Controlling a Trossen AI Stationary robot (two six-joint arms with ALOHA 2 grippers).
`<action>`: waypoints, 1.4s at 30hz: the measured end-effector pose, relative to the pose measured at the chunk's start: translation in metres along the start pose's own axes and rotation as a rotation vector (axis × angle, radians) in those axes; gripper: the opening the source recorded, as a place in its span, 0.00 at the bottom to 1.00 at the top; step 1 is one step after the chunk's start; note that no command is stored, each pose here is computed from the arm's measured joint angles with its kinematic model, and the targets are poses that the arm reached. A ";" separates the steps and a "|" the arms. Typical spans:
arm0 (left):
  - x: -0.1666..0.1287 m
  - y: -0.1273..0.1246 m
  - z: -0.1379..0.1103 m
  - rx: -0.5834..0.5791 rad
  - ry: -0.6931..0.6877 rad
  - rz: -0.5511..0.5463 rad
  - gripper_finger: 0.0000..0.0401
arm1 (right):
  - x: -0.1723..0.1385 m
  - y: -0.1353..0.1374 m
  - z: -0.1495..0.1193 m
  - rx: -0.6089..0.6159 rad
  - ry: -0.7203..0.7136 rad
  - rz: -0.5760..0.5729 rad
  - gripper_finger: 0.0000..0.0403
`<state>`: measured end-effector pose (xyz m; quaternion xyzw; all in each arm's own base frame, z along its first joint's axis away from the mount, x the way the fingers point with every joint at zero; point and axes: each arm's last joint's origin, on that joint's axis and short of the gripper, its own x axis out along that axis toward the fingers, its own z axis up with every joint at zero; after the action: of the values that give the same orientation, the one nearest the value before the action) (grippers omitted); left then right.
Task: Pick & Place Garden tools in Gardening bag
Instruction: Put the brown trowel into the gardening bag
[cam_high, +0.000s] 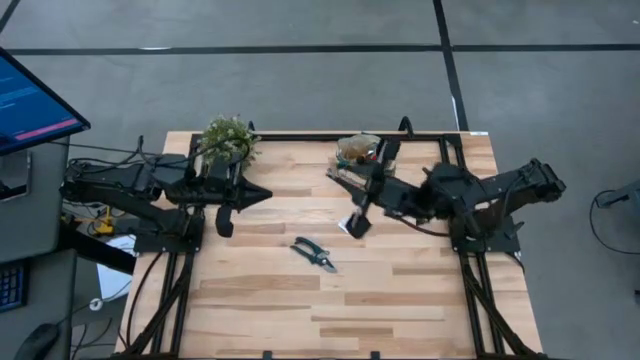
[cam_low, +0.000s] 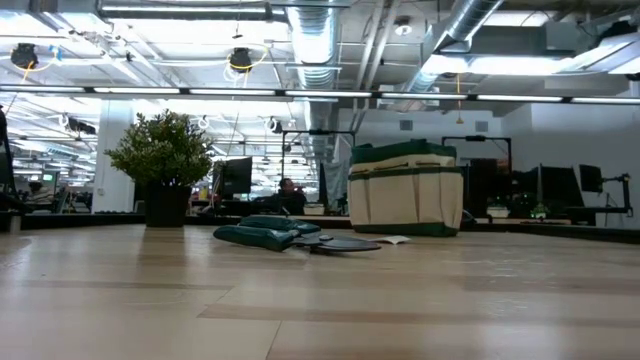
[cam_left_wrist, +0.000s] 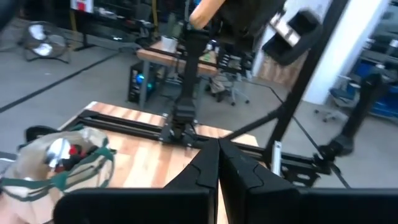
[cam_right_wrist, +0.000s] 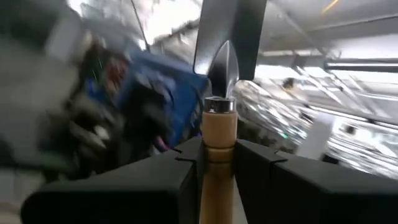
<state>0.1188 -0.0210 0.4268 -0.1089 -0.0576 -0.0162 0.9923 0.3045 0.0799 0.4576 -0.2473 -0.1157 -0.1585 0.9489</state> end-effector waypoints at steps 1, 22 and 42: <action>0.001 0.000 0.000 -0.002 -0.005 0.014 0.01 | 0.002 -0.002 -0.005 -0.037 0.031 -0.002 0.14; 0.017 0.005 0.003 -0.025 -0.111 0.304 0.01 | 0.022 -0.055 -0.088 -0.512 0.562 -0.021 0.14; 0.041 0.003 -0.007 -0.013 -0.090 0.371 0.01 | 0.027 -0.133 -0.083 -0.610 0.697 -0.099 0.14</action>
<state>0.1608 -0.0202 0.4239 -0.1244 -0.0808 0.1718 0.9739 0.2937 -0.0794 0.4525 -0.4412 0.2502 -0.3039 0.8065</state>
